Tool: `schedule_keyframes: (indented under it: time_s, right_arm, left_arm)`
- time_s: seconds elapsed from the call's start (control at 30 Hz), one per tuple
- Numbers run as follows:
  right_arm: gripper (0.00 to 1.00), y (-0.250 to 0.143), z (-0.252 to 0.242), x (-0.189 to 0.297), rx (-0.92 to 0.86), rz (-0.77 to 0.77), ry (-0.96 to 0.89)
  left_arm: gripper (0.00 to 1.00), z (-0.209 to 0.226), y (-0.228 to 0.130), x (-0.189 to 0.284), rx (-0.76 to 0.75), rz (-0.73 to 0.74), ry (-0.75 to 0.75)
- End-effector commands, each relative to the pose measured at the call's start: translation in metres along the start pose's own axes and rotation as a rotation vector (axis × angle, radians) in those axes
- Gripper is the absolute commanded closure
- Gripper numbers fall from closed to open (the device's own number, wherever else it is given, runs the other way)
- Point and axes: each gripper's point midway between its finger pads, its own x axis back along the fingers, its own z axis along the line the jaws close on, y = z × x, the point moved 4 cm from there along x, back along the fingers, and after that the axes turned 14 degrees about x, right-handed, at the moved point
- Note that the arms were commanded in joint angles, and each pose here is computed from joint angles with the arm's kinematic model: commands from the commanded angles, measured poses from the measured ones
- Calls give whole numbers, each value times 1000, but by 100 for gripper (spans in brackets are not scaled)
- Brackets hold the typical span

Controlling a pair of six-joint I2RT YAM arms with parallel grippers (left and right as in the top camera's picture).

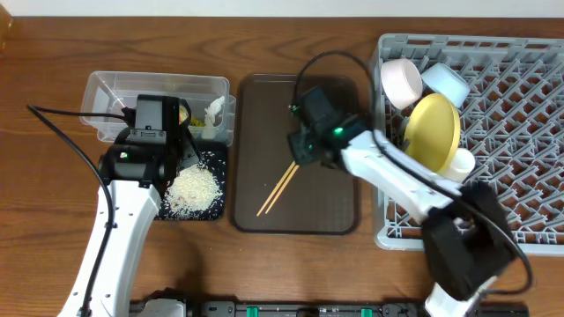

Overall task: Sort waste into correct bins and load items into the dishwasher rack
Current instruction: 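Reach the right gripper to the chopsticks and grasp one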

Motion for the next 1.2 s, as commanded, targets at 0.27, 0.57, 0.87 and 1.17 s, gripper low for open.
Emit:
schedule_keyframes:
  time_s: [0.27, 0.57, 0.87, 1.17]
  right_arm:
    - [53, -24, 3, -38, -127, 100, -70]
    - [53, -27, -1, -39, -123, 110, -104]
    - [51, -33, -7, -37, -121, 138, -146]
    - [51, -23, 4, -37, -154, 101, -61]
  left_arm:
    - [29, 1, 1, 1, 5, -6, 3]
    - [29, 1, 1, 1, 5, -5, 3]
    - [29, 1, 1, 1, 5, -5, 3]
    - [29, 1, 1, 1, 5, -6, 3]
